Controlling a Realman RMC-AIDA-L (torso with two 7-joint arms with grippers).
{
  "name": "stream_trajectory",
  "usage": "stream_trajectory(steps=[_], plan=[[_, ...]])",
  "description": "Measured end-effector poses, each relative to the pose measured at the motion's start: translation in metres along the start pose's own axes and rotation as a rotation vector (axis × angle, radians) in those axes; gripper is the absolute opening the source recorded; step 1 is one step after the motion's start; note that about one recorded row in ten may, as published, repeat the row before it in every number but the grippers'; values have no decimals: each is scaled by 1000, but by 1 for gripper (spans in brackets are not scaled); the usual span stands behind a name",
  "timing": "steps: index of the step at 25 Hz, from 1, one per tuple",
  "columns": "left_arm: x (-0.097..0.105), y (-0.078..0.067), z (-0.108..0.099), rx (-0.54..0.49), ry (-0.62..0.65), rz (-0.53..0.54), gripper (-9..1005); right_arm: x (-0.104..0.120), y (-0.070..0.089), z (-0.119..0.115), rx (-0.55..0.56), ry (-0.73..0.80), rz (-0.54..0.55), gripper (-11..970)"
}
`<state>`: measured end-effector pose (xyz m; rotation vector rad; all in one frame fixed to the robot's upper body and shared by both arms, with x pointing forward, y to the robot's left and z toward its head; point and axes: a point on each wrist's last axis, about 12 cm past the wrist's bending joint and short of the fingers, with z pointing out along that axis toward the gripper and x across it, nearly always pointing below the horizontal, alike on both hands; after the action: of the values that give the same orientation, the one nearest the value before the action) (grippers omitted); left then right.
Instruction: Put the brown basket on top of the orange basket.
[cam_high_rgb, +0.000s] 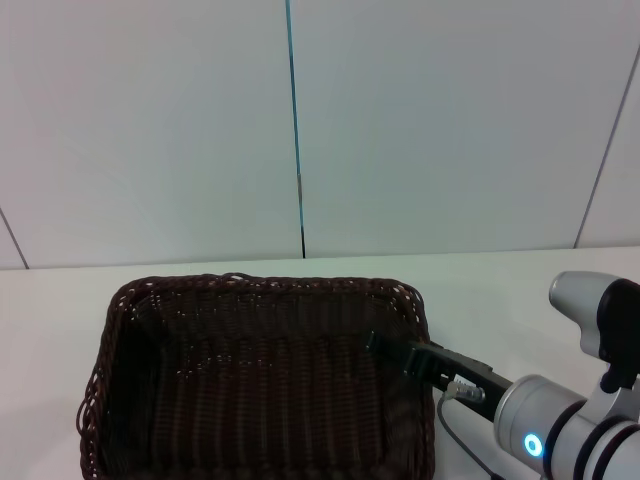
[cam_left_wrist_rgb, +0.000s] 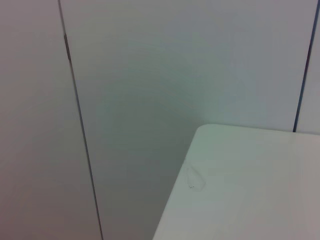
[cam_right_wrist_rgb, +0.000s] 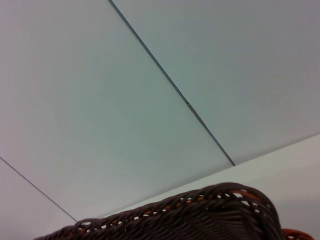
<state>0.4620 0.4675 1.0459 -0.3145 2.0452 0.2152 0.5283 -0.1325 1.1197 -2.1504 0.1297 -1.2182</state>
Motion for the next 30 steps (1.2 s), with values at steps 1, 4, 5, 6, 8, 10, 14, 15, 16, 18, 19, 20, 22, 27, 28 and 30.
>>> stream_trajectory(steps=[1,4,5,6,8,10,14,15,16,18,19,20,22,27,28,30], plan=[[0,0,0,0,0,-1,858,-1,1,-1,-3,1,-7,684],[0,0,0,-1,0,-1,858,-2,1,-3,-6,6,-17,814],[0,0,0,-2,1,-2,858,-2,1,-3,-6,8,-17,857],[1,0,0,-2,1,-2,858,-2,1,-4,-6,10,-19,900],[1,0,-1,-2,2,-3,858,-1,-1,-6,-2,15,-30,914],[2,0,-1,-1,3,-5,858,-1,-7,-9,7,25,-84,928],[2,-1,-1,4,1,-18,858,0,-20,-14,12,54,-248,942],[1,-1,-1,7,-1,-32,858,0,-21,-15,10,60,-277,941],[1,-2,-1,9,-2,-41,858,1,-22,-15,6,68,-316,941],[-1,-5,1,21,-5,-54,858,4,-21,-16,-10,86,-388,936],[-2,-8,3,29,-7,-57,858,7,-20,-17,-20,101,-433,931],[-3,-10,4,36,-7,-60,858,9,-21,-18,-26,115,-469,926],[-4,-16,6,57,-9,-69,858,16,-24,-22,-34,154,-543,915],[-11,-26,8,124,-32,-138,858,33,-23,-31,1,275,-689,841],[-13,-28,8,140,-45,-158,858,36,-20,-32,19,302,-730,811],[-18,-32,8,174,-78,-199,858,41,-7,-34,49,341,-810,753]])
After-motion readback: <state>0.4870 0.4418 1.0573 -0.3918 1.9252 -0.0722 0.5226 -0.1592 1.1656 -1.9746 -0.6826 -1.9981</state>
